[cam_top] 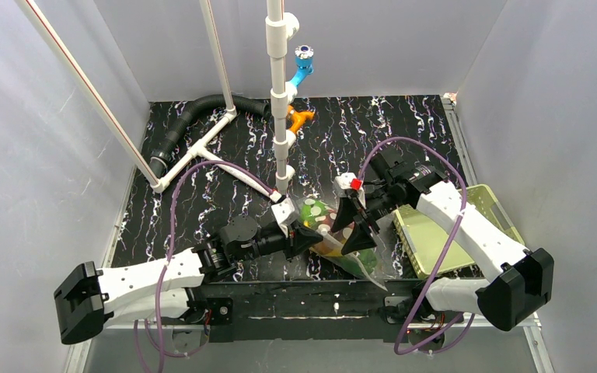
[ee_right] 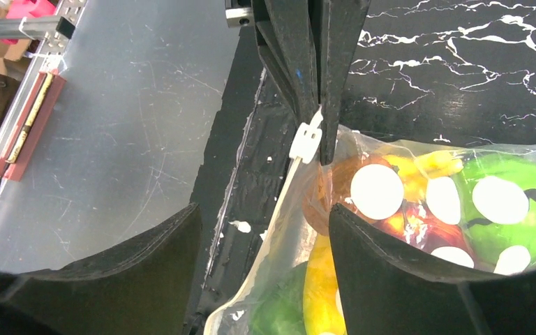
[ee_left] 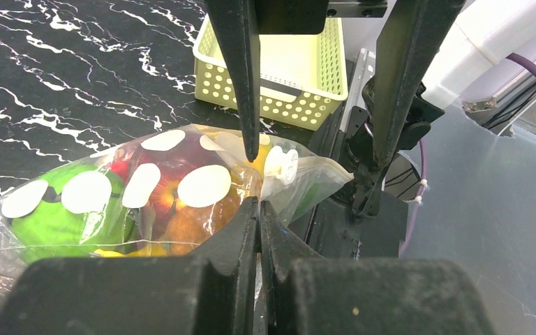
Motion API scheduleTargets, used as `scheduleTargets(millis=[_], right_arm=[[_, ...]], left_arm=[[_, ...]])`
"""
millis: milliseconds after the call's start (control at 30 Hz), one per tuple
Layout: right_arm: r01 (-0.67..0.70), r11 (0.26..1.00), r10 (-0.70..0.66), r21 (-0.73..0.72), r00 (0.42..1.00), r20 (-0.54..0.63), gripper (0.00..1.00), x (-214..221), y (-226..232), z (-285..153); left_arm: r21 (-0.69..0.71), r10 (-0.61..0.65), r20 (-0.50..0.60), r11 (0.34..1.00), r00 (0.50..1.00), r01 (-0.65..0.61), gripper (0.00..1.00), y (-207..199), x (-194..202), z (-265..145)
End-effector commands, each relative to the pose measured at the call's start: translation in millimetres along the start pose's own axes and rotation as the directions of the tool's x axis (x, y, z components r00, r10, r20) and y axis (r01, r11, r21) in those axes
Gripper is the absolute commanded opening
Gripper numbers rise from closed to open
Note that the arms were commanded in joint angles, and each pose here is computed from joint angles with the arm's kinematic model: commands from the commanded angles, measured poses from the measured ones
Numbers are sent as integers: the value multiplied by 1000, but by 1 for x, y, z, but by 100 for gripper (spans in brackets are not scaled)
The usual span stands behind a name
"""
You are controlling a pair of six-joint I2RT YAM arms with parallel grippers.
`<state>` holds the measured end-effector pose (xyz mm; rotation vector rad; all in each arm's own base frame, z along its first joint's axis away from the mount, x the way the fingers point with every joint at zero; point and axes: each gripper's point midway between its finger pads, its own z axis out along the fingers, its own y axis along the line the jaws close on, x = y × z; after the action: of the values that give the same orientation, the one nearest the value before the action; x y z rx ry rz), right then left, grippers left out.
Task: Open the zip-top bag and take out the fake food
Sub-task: Place the zipper food storage bag at the center of the board, then unzip the zipper food storage bag at the center of the board.
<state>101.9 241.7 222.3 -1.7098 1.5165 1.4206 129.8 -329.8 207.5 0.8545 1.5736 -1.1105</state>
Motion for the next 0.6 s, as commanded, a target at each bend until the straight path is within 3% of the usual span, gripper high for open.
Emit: scheduleTargets(millis=[0,567], right_arm=[[6,1000,-6,-11,998,58,74,-13,2,0],[0,1000,0,9,999,49,77,-13,-2,-1]], left_arm=[[12,-7,52,1000,999,7,0,-4,-15,3],[17,-37,71,999,997,36,0,-4,-13,7]])
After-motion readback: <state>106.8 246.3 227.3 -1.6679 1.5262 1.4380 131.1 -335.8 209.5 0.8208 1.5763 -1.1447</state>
